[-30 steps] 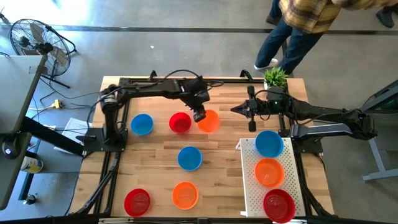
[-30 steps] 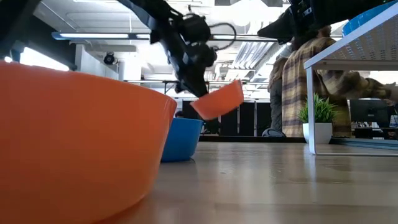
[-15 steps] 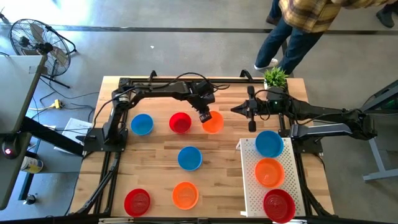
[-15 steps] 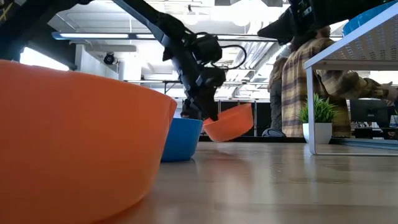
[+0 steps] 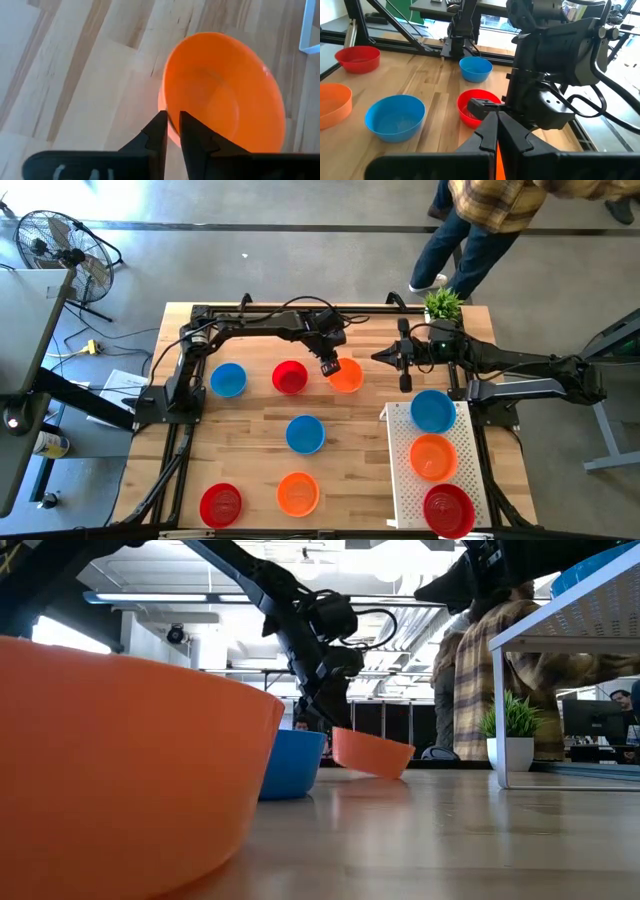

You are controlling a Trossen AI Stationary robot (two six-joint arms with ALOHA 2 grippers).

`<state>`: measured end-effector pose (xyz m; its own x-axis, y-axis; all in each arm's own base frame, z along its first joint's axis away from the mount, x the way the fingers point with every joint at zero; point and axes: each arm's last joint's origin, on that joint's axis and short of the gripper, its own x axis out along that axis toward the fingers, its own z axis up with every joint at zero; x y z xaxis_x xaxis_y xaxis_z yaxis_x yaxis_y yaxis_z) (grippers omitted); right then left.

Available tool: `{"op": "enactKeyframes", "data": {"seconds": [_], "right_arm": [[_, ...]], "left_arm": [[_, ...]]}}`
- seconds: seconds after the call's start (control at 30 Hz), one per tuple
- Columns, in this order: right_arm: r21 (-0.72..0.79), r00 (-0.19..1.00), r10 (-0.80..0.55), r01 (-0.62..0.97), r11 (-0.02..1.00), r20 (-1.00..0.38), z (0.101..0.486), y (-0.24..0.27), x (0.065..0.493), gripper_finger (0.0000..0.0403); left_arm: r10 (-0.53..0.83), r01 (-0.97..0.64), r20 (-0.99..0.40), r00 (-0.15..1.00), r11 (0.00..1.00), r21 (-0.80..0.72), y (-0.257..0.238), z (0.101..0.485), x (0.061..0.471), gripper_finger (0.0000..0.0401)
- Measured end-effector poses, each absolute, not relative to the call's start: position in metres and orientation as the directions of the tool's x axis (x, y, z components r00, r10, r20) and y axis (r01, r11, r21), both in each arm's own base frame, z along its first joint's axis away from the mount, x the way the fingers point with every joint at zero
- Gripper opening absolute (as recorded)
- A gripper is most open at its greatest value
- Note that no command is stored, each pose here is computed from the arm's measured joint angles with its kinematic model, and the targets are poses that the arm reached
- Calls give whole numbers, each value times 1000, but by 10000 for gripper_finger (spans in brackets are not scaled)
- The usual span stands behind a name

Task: Pick & Place Mini bowls
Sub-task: Stack the orange bowl on top of the other orange bowl on the shelf

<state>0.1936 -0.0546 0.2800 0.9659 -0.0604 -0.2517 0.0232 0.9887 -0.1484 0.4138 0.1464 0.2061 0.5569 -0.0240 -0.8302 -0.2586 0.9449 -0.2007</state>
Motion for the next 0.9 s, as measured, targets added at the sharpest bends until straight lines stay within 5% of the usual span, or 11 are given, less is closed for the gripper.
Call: {"op": "enactKeyframes", "data": {"seconds": [0.47, 0.7, 0.9], "right_arm": [[-143, 964, -70, 34, 989, -255, 280, -55, 194, 0], [-154, 955, -135, 96, 983, -266, 279, -57, 193, 0], [-108, 947, -146, 120, 987, -286, 277, -57, 192, 0]], "left_arm": [[-3, -167, -807, 591, 978, -126, 145, 222, 410, 41], [85, -158, -683, 726, 986, -45, 143, 267, 402, 6], [108, -167, -541, 834, 984, -61, 133, 262, 376, 2]]}}
